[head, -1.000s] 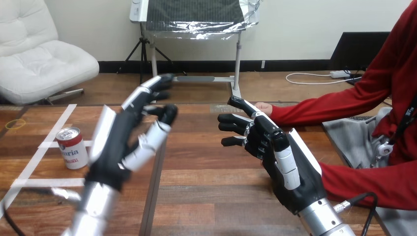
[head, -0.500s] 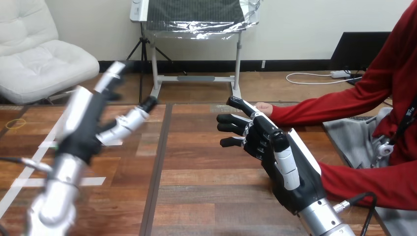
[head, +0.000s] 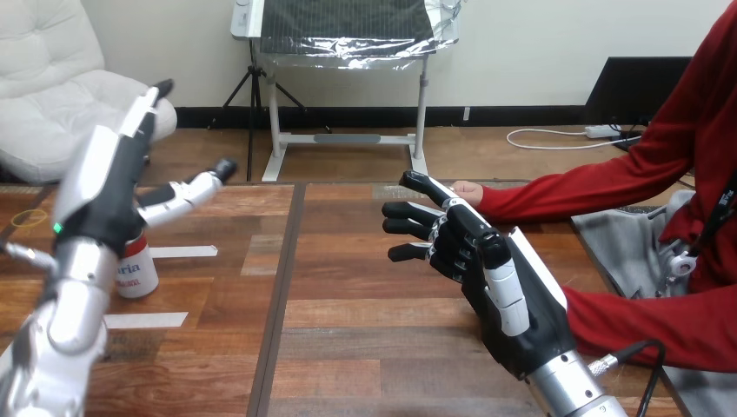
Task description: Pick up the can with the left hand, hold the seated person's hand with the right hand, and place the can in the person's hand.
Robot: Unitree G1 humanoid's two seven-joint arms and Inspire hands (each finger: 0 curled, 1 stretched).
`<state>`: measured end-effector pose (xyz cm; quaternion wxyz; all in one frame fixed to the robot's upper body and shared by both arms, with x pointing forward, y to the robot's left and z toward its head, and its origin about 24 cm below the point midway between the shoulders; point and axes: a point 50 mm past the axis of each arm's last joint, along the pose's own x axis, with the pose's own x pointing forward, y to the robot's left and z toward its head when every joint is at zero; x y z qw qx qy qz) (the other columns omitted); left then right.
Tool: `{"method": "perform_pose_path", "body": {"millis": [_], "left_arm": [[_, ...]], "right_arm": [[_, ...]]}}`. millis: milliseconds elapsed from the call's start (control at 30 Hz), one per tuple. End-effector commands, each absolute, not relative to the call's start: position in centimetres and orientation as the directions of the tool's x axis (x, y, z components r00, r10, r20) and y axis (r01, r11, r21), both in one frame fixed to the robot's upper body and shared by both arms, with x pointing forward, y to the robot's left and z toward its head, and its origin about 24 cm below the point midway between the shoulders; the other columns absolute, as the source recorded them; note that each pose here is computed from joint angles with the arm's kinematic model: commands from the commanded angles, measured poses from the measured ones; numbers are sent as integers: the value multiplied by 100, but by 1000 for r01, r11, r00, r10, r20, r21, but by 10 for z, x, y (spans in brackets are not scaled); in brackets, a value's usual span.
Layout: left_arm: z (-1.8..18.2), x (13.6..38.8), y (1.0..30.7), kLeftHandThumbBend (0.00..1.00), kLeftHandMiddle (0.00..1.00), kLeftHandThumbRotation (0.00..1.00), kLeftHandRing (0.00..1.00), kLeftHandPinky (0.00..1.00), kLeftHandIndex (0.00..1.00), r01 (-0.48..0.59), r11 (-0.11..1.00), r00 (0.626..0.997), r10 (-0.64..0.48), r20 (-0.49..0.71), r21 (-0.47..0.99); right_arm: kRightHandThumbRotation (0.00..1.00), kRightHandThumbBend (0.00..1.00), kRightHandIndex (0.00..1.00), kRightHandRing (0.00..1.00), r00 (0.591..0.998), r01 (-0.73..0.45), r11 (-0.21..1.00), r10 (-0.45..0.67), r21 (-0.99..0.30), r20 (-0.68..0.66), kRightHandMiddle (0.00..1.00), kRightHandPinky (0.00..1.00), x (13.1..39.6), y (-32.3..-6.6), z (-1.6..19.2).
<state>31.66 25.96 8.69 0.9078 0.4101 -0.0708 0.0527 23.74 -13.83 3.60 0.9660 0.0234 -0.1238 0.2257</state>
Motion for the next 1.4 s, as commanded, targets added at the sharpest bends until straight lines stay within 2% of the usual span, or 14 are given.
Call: {"method": "perform_pose_path", "body": {"millis": [0, 600, 1367], "left_arm": [[130, 349, 260, 70, 98, 44, 97, 85, 96, -233, 580, 965, 36, 262, 781], [138, 375, 271, 78, 96, 42, 95, 86, 94, -182, 473, 983, 113, 146, 862], [135, 390, 277, 90, 94, 36, 94, 94, 93, -110, 359, 973, 230, 27, 927]], "right_arm": [[100, 92, 91, 80, 835, -436, 899, 421, -41, 355, 81, 70, 252, -138, 62], [100, 93, 91, 80, 831, -442, 896, 425, -40, 358, 80, 68, 251, -137, 64], [100, 91, 91, 80, 830, -441, 897, 418, -24, 370, 80, 68, 249, -138, 68]]}}
